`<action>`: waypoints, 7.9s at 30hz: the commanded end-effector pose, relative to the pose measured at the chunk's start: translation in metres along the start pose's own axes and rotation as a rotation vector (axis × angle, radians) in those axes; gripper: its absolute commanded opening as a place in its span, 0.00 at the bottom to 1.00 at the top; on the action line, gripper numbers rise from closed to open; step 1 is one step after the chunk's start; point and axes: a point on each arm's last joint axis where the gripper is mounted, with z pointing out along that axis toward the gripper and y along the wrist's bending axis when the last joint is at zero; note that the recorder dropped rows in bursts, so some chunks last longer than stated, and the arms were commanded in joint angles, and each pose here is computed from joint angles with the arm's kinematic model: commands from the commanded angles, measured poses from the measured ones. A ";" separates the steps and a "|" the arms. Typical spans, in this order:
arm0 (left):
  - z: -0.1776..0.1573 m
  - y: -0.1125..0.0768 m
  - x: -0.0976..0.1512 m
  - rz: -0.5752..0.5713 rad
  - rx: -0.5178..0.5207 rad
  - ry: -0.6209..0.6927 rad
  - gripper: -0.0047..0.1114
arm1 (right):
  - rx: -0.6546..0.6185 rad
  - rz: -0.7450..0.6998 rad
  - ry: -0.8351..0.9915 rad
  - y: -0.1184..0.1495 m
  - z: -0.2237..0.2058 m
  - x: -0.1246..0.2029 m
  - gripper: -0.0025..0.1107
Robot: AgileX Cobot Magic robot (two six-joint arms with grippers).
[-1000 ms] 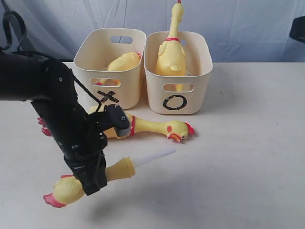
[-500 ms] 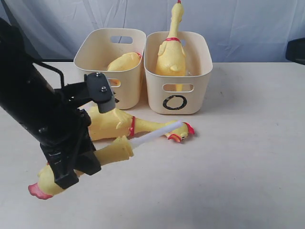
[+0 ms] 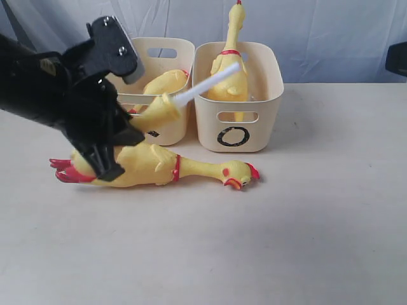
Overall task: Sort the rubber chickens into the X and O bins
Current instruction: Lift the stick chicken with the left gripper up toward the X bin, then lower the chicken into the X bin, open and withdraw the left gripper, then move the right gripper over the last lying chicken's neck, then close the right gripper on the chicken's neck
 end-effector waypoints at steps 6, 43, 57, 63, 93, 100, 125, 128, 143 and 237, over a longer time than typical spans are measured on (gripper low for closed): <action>-0.012 0.034 -0.034 0.013 -0.386 -0.372 0.04 | 0.005 -0.006 -0.061 -0.001 -0.001 -0.004 0.01; 0.143 0.186 -0.022 -0.397 -0.517 -0.335 0.04 | 0.010 -0.013 -0.084 -0.001 -0.001 -0.006 0.01; 0.172 0.187 -0.004 -0.423 -0.463 -0.256 0.06 | 0.010 -0.013 -0.078 -0.001 -0.001 -0.005 0.01; 0.167 0.198 0.014 -0.524 -0.437 -0.224 0.20 | 0.010 -0.013 -0.078 -0.001 -0.001 -0.005 0.01; 0.094 0.193 -0.014 -0.544 -0.348 -0.256 0.48 | 0.011 -0.013 -0.089 -0.001 -0.001 -0.006 0.01; 0.052 0.170 -0.026 -0.510 -0.194 -0.187 0.19 | 0.009 -0.003 -0.133 -0.001 -0.002 -0.010 0.01; -0.108 0.049 0.014 -0.600 -0.162 -0.028 0.04 | -0.323 -0.391 0.235 0.009 0.088 0.024 0.01; -0.123 0.029 0.025 -0.612 -0.179 -0.060 0.04 | -0.360 -0.389 0.273 0.011 0.104 0.031 0.01; -0.193 -0.074 0.086 -0.555 -0.300 -0.296 0.04 | -0.359 -0.807 0.337 0.042 0.185 0.083 0.01; -0.229 -0.123 0.143 -0.531 -0.606 -0.387 0.04 | -0.311 -1.206 0.390 0.060 0.315 0.160 0.01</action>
